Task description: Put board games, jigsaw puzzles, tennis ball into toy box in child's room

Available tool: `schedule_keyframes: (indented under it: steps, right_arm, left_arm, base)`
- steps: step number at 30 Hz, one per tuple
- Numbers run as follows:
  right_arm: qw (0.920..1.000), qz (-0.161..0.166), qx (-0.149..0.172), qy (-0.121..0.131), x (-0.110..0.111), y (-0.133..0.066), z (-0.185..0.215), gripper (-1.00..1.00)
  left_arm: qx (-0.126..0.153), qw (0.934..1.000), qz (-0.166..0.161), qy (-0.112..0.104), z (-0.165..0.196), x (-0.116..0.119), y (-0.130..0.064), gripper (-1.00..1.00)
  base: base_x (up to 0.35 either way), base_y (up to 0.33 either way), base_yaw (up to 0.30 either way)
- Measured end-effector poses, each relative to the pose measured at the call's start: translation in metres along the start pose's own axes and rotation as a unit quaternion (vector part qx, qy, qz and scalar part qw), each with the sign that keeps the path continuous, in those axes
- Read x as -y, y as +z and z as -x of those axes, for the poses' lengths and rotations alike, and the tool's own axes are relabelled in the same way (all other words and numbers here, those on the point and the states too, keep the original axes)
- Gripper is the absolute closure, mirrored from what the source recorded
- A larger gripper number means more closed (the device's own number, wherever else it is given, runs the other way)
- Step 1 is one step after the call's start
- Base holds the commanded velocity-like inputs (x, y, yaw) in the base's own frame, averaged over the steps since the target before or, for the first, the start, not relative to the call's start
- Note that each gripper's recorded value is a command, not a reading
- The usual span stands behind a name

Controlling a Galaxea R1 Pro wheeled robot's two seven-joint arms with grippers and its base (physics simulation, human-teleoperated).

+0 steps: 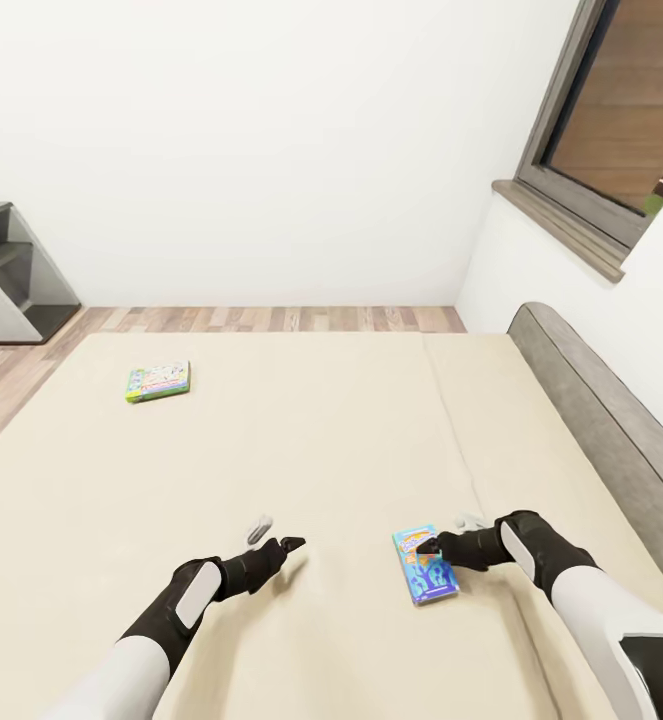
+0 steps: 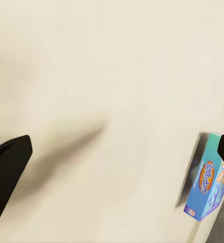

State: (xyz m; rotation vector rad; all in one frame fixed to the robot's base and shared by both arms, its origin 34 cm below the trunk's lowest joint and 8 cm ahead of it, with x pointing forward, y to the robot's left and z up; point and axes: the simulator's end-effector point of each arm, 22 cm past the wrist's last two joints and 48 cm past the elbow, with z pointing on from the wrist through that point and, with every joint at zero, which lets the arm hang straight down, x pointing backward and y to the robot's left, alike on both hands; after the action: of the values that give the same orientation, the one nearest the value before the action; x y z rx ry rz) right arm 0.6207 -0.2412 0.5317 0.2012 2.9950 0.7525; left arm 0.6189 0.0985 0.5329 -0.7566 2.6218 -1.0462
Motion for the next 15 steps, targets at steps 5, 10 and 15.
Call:
schedule_keyframes:
  steps: [5, 10, 15]
  right_arm:
    - [1.0000, 0.001, 0.002, 0.000, 0.0002, 0.0007, 0.0032, -1.00]
    - [1.0000, 0.006, 0.006, 0.003, -0.0019, 0.0003, 0.0058, -1.00]
    - [0.9999, 0.007, 0.008, 0.003, -0.0023, -0.0001, 0.0067, -1.00]
  left_arm:
    - [-0.001, 1.0000, 0.001, -0.001, 0.0007, -0.0011, 0.0017, -1.00]
    - [0.000, 1.0000, 0.000, -0.001, 0.0009, -0.0008, 0.0019, -1.00]
    - [0.000, 1.0000, -0.002, -0.001, 0.0010, 0.0001, 0.0019, -1.00]
  base:
    - [0.000, 0.000, 0.000]
    - [0.000, 0.000, 0.000]
    - [0.000, 0.000, 0.000]
